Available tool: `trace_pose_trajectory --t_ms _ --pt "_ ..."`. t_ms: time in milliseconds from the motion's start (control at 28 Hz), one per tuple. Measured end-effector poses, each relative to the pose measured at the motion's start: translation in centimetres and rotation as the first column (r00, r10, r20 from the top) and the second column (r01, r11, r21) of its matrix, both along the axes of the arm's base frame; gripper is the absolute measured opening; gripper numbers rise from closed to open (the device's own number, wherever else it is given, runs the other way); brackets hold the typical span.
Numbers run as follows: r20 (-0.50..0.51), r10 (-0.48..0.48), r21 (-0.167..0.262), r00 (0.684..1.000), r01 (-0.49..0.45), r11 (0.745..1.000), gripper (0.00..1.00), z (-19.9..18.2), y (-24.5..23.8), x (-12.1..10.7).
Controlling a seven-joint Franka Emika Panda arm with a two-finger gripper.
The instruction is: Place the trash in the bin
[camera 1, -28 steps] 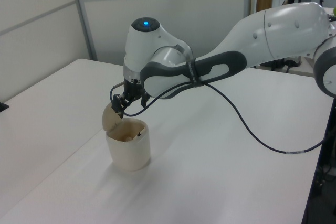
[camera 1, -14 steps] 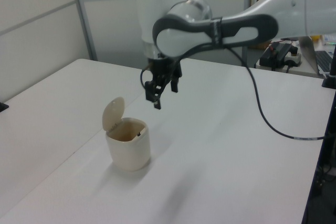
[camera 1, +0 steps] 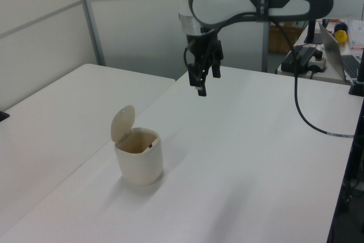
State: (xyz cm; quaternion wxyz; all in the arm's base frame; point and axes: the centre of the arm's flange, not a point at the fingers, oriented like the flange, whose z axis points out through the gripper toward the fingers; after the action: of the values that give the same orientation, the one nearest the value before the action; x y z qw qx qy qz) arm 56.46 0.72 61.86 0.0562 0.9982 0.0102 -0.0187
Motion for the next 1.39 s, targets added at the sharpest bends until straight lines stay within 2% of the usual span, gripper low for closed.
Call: trace_pose_trajectory --t_ms 643,1071,1393 --pt "-0.041 -0.008 0.0 0.999 0.008 1.0 1.0 -1.9 -1.0 -0.2" --pt "-0.026 -0.014 0.001 1.0 0.014 1.0 1.0 -3.2 -1.6 0.2" --pt "-0.021 -0.014 0.016 1.0 0.014 1.0 1.0 -3.6 -1.4 0.6"
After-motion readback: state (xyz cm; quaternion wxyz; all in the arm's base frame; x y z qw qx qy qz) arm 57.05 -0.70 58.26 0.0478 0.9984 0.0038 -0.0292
